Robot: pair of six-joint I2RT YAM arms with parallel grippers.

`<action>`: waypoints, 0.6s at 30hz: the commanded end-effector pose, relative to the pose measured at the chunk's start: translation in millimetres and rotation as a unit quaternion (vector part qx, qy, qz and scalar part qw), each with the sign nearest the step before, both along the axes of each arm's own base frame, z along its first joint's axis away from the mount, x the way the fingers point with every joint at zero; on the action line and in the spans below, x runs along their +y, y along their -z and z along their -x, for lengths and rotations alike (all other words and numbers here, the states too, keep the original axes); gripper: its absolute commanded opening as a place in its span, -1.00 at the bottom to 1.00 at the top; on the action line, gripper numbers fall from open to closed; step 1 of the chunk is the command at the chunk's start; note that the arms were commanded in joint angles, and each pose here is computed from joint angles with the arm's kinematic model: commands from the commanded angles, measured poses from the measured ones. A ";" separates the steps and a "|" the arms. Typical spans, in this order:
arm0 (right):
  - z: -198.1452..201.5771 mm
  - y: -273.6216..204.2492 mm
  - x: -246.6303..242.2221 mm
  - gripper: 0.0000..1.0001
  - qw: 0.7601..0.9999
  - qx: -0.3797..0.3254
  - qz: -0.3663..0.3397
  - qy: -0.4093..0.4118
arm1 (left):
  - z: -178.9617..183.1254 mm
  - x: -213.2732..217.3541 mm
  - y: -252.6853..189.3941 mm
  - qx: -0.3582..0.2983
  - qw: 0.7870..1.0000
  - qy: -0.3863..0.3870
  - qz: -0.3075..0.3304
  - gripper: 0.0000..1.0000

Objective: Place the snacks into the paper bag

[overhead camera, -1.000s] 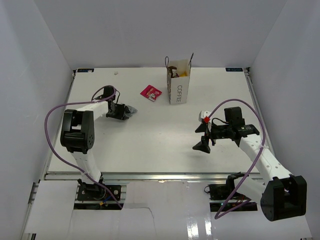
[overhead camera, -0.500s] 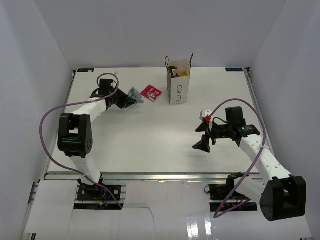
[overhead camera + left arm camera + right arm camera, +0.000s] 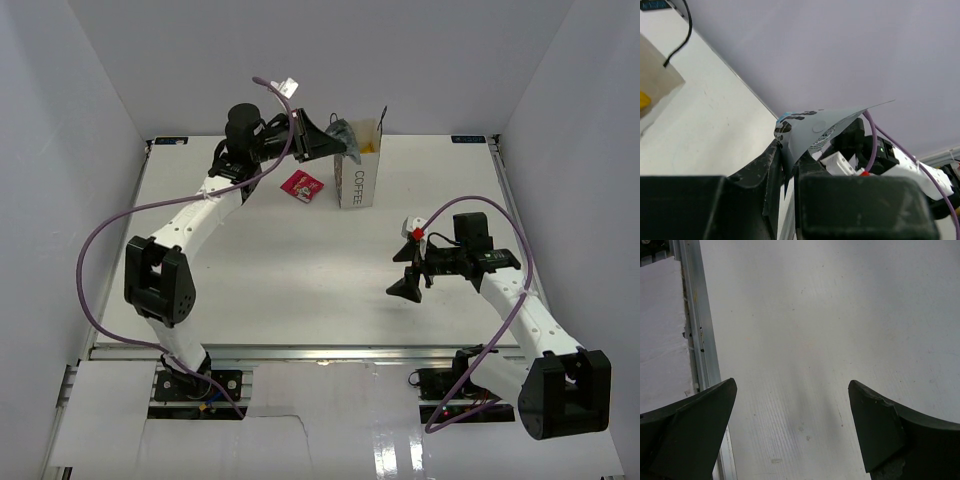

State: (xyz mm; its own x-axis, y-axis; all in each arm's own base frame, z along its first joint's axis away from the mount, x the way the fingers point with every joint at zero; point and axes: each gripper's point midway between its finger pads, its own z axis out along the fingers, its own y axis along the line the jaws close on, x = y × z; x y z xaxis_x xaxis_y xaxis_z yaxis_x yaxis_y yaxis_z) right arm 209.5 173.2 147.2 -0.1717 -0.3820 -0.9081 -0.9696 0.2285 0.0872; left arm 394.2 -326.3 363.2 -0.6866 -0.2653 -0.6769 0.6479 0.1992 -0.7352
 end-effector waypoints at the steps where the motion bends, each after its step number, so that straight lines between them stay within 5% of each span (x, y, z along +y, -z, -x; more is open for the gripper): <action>1: -3.5 -9.0 2.0 0.96 1.000 -0.014 -0.017 -0.003 | -25.6 -4.1 -10.6 -0.026 0.999 -0.036 0.007 -1.00; 5: -3.4 -7.4 1.0 0.96 1.000 -0.012 -0.018 0.001 | -51.5 -24.0 -25.1 -0.033 0.998 -0.053 0.013 -1.00; 7: -3.9 -7.4 0.1 0.97 1.000 -0.012 -0.019 0.005 | -78.8 -35.9 1.3 0.001 0.997 -0.081 -0.017 -1.00; 8: -4.3 -7.9 -0.2 0.96 1.000 -0.013 -0.019 0.006 | -84.9 -39.5 -22.9 -0.023 0.996 -0.089 -0.008 -1.00; 13: -4.3 -7.6 -3.6 0.96 1.000 -0.015 -0.020 0.014 | -137.4 -29.5 5.2 0.023 0.973 -0.224 -0.059 -1.00; 18: -3.4 -5.4 -4.7 0.96 1.000 -0.011 -0.023 0.018 | -140.2 -27.7 9.1 0.018 0.963 -0.257 -0.079 -0.87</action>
